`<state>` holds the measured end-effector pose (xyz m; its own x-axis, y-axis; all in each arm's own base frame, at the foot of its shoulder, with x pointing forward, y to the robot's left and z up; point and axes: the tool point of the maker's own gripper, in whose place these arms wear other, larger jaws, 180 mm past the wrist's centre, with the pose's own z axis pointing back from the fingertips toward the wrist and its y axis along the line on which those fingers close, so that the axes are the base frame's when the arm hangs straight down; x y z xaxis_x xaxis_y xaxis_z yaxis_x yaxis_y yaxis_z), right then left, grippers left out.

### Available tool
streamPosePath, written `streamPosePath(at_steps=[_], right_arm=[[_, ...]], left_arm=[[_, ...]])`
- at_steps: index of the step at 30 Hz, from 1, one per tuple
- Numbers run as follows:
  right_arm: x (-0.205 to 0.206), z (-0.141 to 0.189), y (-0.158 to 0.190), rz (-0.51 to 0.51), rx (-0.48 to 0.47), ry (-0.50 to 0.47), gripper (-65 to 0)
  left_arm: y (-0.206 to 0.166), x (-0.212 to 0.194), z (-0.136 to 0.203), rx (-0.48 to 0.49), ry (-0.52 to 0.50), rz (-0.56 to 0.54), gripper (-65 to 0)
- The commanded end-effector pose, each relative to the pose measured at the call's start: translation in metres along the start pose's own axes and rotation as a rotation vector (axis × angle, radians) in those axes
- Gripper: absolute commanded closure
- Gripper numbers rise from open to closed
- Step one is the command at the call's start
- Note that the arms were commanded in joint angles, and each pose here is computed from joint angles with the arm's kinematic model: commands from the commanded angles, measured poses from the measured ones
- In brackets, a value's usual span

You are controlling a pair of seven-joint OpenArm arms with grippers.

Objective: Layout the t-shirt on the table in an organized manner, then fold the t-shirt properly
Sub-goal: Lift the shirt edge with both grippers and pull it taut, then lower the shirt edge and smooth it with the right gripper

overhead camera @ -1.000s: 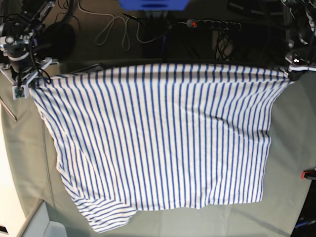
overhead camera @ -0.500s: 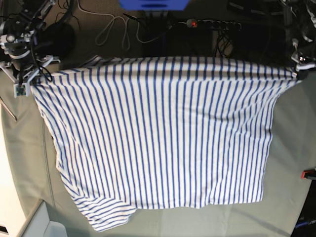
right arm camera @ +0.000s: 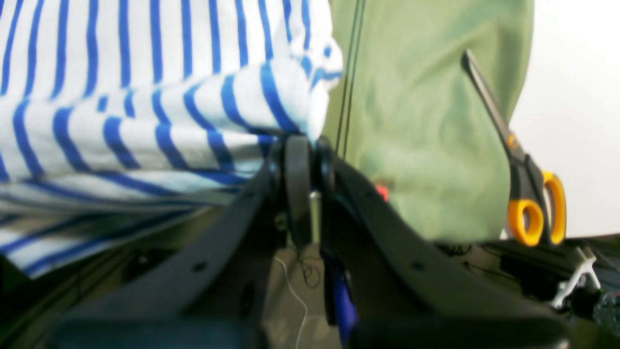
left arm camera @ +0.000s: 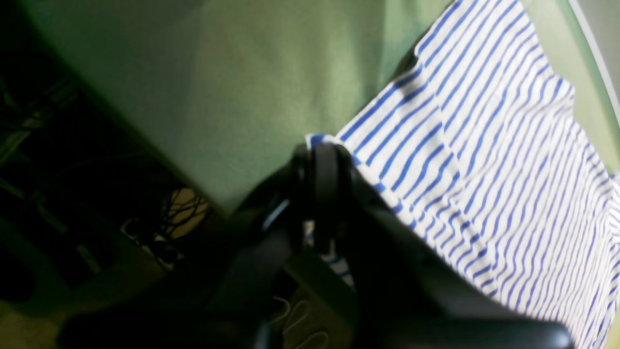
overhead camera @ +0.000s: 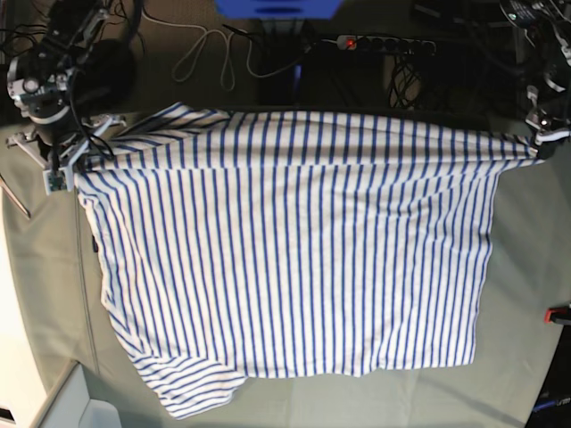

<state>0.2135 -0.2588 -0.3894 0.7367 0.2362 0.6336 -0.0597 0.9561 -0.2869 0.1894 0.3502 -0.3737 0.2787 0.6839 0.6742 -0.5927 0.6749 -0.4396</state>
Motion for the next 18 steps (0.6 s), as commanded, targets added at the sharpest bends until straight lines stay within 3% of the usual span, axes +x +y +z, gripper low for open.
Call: streamPosePath(at_steps=[1, 18], right_arm=[[0.013, 0.0, -0.006, -0.003, -0.015, -0.044, 0.0], [0.023, -0.031, 0.008, -0.052, 0.047, -0.05, 0.0]], left_arm=[[-0.009, 0.014, 0.0, -0.025, -0.042, -0.019, -0.2], [-0.001, 0.01, 0.004, -0.011, -0.026, -0.031, -0.2]])
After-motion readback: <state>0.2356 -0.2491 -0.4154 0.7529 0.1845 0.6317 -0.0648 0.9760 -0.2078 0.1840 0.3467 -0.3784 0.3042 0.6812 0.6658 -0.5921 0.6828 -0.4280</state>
